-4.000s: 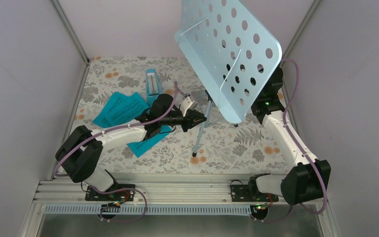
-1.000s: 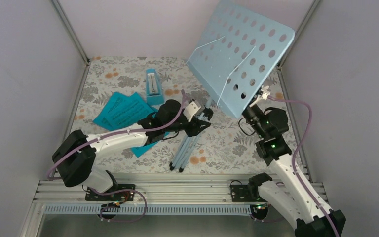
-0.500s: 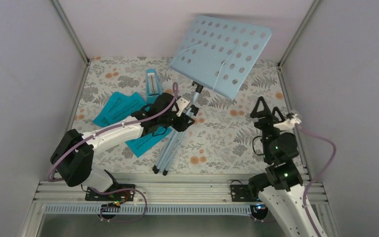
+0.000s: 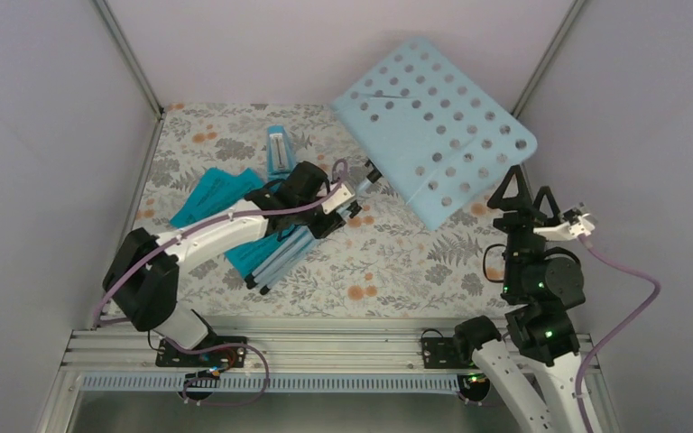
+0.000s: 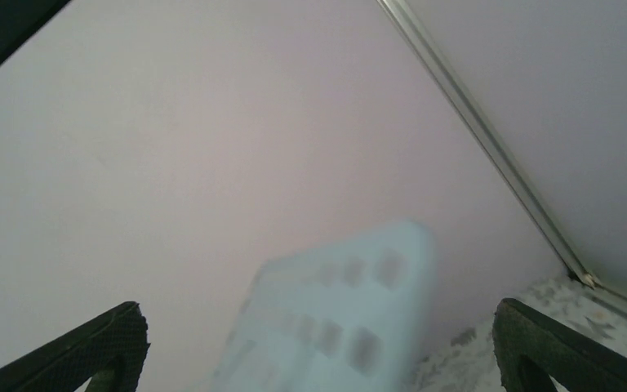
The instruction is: Pack up the instrument practice props
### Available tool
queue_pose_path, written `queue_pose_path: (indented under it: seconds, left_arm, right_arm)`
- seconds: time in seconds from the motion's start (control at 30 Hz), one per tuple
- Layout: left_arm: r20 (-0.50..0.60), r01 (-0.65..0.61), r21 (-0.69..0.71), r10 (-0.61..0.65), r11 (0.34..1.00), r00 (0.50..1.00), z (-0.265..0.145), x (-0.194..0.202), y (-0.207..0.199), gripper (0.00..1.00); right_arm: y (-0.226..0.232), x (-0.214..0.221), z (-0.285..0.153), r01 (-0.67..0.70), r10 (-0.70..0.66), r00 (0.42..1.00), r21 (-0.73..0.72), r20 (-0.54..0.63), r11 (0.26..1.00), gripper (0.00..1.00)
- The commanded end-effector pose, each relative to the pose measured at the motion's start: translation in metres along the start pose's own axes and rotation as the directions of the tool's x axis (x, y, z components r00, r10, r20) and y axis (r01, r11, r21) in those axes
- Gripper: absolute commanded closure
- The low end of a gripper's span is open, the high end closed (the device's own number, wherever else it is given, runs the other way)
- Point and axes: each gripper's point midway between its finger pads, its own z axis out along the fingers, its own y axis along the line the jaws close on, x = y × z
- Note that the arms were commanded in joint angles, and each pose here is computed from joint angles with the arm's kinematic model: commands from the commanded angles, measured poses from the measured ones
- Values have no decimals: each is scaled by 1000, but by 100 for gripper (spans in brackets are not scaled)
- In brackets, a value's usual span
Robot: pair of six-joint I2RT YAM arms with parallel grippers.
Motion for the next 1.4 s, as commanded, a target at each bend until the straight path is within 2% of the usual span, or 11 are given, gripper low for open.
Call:
queue_pose_path:
  seconds: [0.0,0.17,0.37,0.53,0.73,0.93,1.17,1.37]
  left_arm:
    - [265,-186,-69,197,980,944,-26,-95,6,98]
    - [190,-234,-97,249,967,950,-6,-88,8,98]
    - [97,-322,-86,330,943,939,18,-85,-1,98]
    - [50,-381,-4,381,925,923,42,-80,-16,98]
    - [-36,-387,143,395,911,918,70,-63,-33,98]
    - [-118,-400,166,421,901,899,91,-43,-38,97]
    - [-191,-412,226,455,883,870,115,-20,-58,90]
    - [-243,-436,209,478,876,844,128,-9,-63,83]
  right_arm:
    - [29,-12,5,77,-79,997,-82,-21,994,0]
    - [44,-16,4,82,-88,996,-150,-32,985,0]
    - [45,-7,7,83,-93,994,-159,-55,984,1]
    - [44,4,11,84,-99,991,-158,-89,984,0]
    - [41,12,12,83,-100,989,-149,-112,985,0]
    - [38,21,14,72,-92,987,-145,-132,987,0]
    - [34,27,15,72,-92,985,-136,-145,988,0]
    - [32,29,15,76,-95,984,-130,-148,989,0]
